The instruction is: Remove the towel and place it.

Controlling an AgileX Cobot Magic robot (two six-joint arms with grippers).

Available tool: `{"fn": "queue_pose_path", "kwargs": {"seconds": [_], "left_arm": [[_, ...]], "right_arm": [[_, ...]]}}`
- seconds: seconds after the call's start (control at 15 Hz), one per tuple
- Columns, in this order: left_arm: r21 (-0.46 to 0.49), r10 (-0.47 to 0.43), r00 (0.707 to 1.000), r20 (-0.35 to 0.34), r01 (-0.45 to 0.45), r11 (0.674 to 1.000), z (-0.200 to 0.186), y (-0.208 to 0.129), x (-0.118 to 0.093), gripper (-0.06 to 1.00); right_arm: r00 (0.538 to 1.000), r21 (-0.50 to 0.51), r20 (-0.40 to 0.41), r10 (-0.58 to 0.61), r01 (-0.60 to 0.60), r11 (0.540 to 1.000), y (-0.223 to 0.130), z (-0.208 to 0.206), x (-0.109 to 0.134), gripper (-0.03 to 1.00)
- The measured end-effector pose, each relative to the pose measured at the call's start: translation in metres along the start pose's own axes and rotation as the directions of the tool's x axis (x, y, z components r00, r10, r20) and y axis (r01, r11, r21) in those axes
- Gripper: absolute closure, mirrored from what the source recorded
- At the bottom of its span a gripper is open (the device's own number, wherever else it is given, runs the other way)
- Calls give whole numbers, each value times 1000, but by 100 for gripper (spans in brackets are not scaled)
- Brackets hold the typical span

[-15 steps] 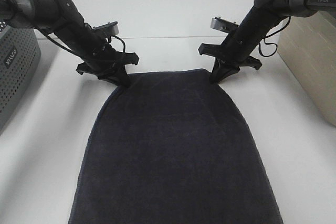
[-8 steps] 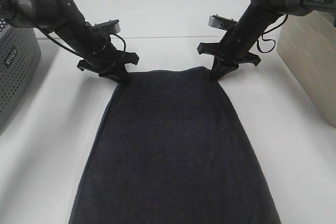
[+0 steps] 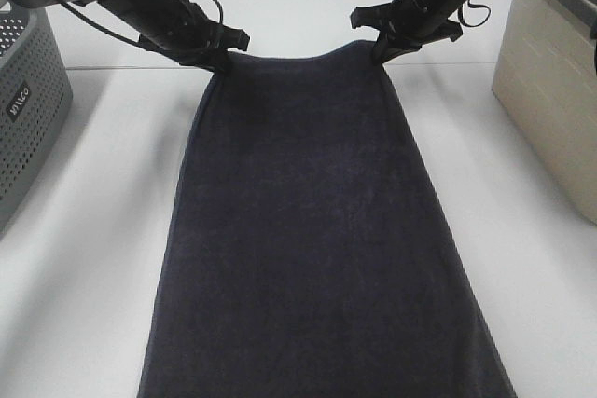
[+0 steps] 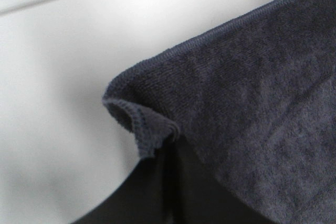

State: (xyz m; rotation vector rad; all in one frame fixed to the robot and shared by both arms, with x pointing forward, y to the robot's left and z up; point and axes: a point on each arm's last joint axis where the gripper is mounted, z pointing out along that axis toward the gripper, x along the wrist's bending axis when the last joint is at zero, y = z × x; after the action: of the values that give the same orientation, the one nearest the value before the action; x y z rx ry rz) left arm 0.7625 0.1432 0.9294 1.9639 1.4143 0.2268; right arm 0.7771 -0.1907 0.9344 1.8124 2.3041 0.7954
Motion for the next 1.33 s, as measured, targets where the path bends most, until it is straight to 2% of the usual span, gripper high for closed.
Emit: {"fn": "queue_pose_path", "kwargs": {"seconds": [0.2, 0.53, 0.8, 1.07, 1.33], "left_arm": [[-125, 8, 999, -47, -14, 992, -3, 14, 3, 94], [-217, 67, 992, -109, -90, 972, 3, 19, 10, 94], [-298, 62, 986, -157, -107, 948, 8, 23, 16, 94], [-302, 94, 978, -184, -147, 942, 17, 18, 19, 94], [-315, 86, 975, -205, -149, 937, 37, 7, 24, 94]], "right_arm": [[1000, -89, 18, -26, 27, 996, 9, -1, -1, 95], [998, -235, 33, -51, 57, 970, 22, -4, -2, 95], [998, -284, 48, -42, 54, 957, 25, 2, -5, 95], [998, -265, 53, -33, 46, 963, 17, 23, -11, 95], [997, -323, 72, -24, 47, 945, 20, 27, -14, 95]]}}
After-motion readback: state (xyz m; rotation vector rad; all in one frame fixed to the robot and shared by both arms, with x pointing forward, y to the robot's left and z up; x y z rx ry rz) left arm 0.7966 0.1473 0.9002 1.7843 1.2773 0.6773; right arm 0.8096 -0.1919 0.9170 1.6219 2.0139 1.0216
